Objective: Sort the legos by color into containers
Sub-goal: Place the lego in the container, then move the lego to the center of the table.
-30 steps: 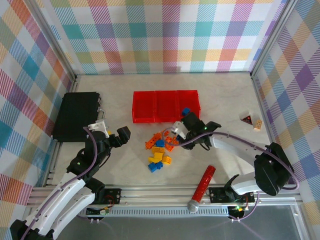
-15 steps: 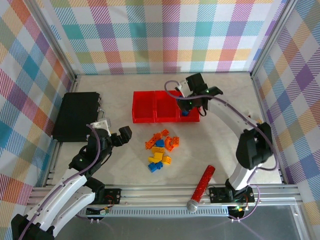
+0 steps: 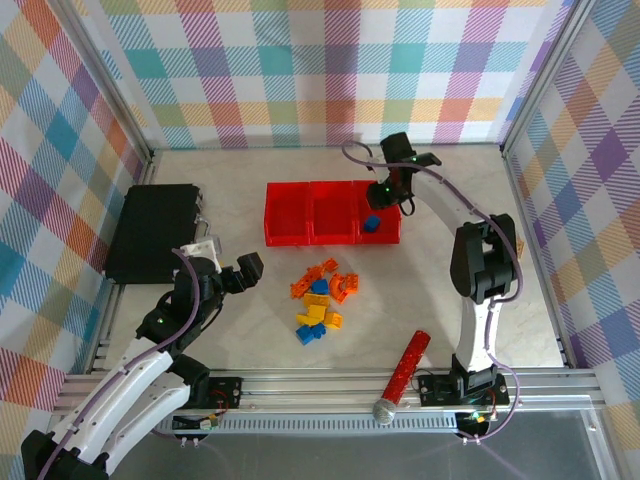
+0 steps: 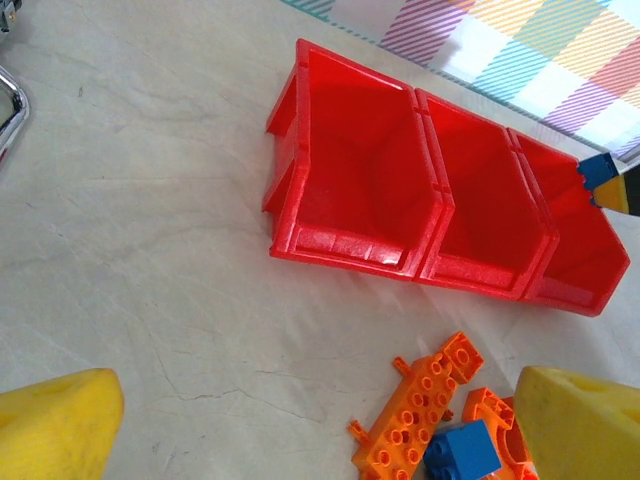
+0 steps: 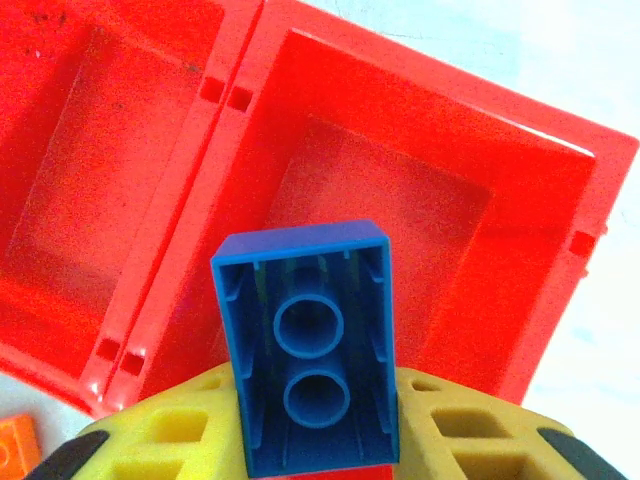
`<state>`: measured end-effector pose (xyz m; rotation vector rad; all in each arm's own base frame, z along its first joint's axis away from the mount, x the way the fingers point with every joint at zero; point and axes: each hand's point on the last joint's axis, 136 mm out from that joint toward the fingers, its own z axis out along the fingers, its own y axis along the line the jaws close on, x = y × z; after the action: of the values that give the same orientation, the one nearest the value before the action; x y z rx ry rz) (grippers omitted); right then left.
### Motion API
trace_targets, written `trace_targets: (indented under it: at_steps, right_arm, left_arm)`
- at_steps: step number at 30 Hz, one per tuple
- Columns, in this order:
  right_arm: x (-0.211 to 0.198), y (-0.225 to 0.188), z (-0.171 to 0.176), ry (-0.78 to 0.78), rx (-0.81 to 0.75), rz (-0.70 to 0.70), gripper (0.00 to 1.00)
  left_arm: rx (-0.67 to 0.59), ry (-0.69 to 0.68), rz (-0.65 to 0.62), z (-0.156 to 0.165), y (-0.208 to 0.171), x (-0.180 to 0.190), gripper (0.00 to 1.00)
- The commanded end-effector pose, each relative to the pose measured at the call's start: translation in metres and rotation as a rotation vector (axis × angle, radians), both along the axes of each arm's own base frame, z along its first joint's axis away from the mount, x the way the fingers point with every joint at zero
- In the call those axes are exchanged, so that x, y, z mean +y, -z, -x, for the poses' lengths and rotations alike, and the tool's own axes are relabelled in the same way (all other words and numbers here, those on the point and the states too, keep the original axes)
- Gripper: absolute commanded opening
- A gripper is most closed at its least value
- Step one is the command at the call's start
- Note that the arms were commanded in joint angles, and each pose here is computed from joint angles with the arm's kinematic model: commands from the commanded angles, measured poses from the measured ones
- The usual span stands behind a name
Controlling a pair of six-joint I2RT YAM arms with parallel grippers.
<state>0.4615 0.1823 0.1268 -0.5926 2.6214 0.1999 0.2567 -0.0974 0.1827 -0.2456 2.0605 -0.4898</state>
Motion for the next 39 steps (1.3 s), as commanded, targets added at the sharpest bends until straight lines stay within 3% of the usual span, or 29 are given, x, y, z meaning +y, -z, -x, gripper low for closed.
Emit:
trace_targets:
  at_steps: [1, 9, 21, 27, 33, 39]
  right_arm:
    - [0.006, 0.009, 0.001, 0.014, 0.047, -0.025, 0.34]
    - [0.008, 0.018, -0.004, 0.003, 0.058, -0.024, 0.36]
    - [0.014, 0.014, 0.000, -0.012, 0.071, -0.056, 0.54]
    - [0.012, -0.014, 0.007, 0.017, 0.045, -0.085, 0.61]
    - [0.004, -0.048, 0.029, 0.111, 0.039, -0.140, 0.66]
    - [0.011, -0.060, 0.079, 0.165, 0.111, -0.314, 0.68]
  left_arm:
    - [-0.028, 0.015, -0.003, -0.001, -0.013, -0.003, 1.00]
    - [-0.023, 0.013, -0.003, 0.001, -0.012, -0.002, 1.00]
    - [-0.004, 0.011, -0.001, 0.008, -0.007, 0.001, 1.00]
    - [0.005, 0.018, -0.014, 0.011, -0.007, 0.002, 1.00]
    - [0.027, 0.038, -0.025, 0.013, 0.000, 0.000, 1.00]
    - [0.051, 0.051, -0.023, 0.014, 0.011, -0.003, 1.00]
